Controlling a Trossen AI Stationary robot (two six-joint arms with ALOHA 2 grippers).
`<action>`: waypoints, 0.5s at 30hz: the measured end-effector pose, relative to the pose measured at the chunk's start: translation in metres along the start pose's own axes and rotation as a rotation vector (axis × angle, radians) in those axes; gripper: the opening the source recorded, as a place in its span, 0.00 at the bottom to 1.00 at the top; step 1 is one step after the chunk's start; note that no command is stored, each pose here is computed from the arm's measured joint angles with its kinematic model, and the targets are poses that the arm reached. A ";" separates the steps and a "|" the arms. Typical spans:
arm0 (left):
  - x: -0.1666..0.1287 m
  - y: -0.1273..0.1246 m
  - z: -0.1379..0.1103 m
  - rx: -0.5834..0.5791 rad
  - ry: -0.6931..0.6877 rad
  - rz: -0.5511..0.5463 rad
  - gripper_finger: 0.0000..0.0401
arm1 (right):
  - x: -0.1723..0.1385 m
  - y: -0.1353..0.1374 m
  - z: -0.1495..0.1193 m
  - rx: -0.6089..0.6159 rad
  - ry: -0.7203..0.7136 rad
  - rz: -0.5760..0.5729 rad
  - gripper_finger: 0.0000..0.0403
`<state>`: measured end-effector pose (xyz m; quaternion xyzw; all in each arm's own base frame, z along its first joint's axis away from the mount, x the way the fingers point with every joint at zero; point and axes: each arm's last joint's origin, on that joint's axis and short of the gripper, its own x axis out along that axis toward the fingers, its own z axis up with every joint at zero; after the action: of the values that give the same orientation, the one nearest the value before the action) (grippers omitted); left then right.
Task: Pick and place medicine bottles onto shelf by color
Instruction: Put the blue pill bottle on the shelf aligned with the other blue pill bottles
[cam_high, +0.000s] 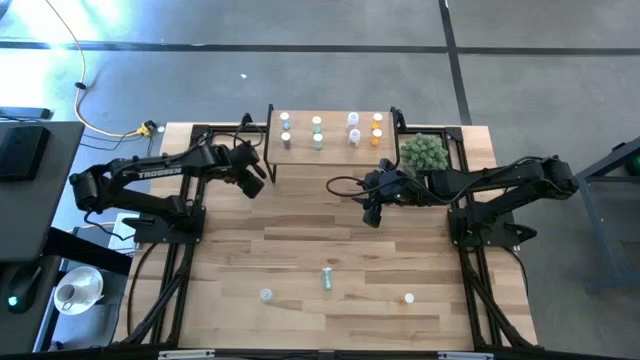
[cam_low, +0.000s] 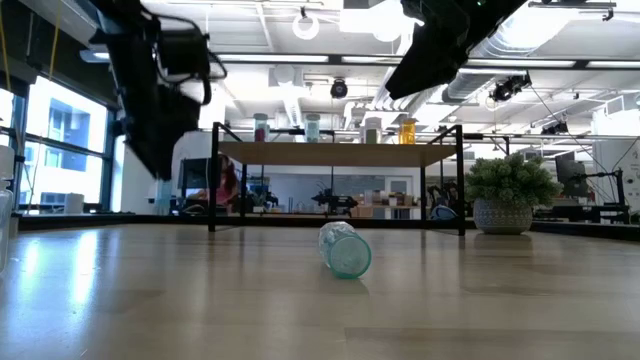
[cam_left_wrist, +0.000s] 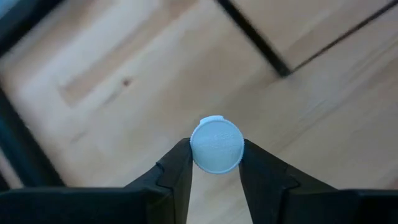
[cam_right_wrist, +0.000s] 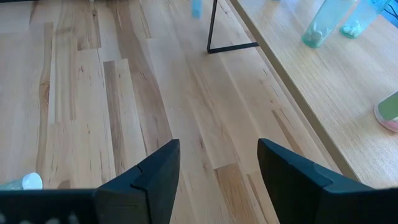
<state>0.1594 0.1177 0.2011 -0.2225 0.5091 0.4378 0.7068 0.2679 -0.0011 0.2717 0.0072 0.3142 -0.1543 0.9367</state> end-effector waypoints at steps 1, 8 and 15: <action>-0.007 0.001 0.004 -0.002 -0.016 0.000 0.26 | 0.000 0.000 0.000 0.000 0.000 0.000 0.51; -0.064 0.013 0.025 -0.031 -0.124 0.056 0.27 | 0.000 0.000 0.000 0.008 0.002 0.000 0.51; -0.124 0.026 0.041 -0.087 -0.256 0.036 0.26 | 0.000 0.000 -0.002 0.017 0.018 -0.002 0.51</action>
<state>0.1473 0.1137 0.3336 -0.1860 0.3992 0.4970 0.7477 0.2667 -0.0011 0.2703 0.0162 0.3214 -0.1580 0.9335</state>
